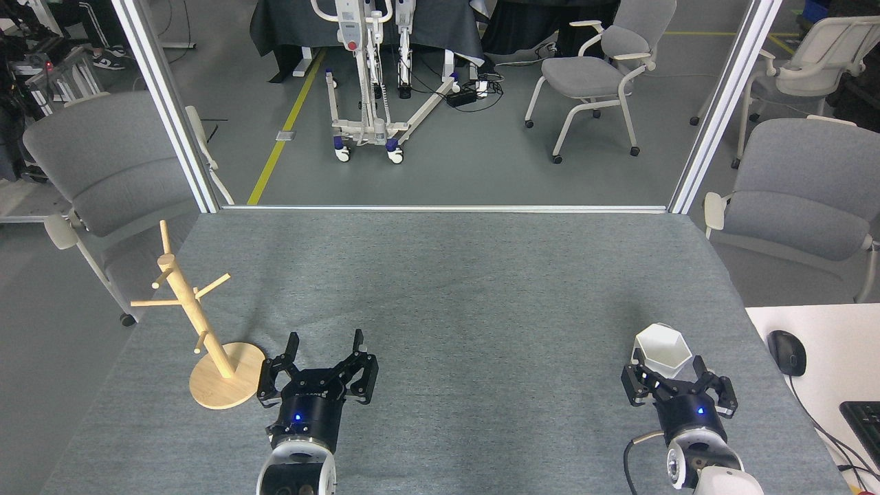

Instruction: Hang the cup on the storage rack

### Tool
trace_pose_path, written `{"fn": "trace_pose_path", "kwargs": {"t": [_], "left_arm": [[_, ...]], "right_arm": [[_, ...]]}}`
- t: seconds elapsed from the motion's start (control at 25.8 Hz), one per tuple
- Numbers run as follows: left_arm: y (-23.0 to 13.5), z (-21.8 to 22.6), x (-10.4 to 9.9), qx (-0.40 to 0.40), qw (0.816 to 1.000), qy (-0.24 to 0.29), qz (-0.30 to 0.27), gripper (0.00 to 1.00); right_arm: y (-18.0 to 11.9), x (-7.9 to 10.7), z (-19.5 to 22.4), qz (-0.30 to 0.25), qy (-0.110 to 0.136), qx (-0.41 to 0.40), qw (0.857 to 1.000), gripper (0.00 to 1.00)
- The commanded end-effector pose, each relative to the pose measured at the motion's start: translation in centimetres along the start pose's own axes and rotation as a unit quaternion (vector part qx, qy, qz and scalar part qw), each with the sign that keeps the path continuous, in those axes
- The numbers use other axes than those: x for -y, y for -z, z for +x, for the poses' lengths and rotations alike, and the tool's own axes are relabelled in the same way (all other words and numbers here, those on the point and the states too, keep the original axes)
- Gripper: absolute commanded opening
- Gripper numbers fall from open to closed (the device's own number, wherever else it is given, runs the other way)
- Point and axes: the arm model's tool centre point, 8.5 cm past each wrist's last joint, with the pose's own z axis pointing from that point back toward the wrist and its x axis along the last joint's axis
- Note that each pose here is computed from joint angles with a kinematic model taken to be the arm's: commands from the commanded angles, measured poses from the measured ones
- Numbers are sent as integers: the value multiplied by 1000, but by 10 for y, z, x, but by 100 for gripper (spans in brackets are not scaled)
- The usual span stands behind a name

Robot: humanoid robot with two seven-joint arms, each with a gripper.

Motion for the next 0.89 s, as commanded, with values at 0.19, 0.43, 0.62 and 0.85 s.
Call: {"fn": "trace_pose_path", "kwargs": {"t": [0.19, 0.43, 0.62, 0.85], "left_arm": [[0, 0, 4, 0, 1000, 1, -6, 100], [-1, 0, 8, 0, 1000, 1, -12, 100], [-1, 1, 10, 0, 1000, 0, -14, 100], [0, 1, 10, -1, 1000, -1, -15, 100]], "right_arm": [[4, 3, -2, -1, -2, -1, 1000, 100], [4, 2, -2, 1, -3, 0, 1000, 100], [11, 1, 2, 9, -4, 1, 1000, 100], [16, 2, 5, 15, -6, 5, 1000, 100]]}}
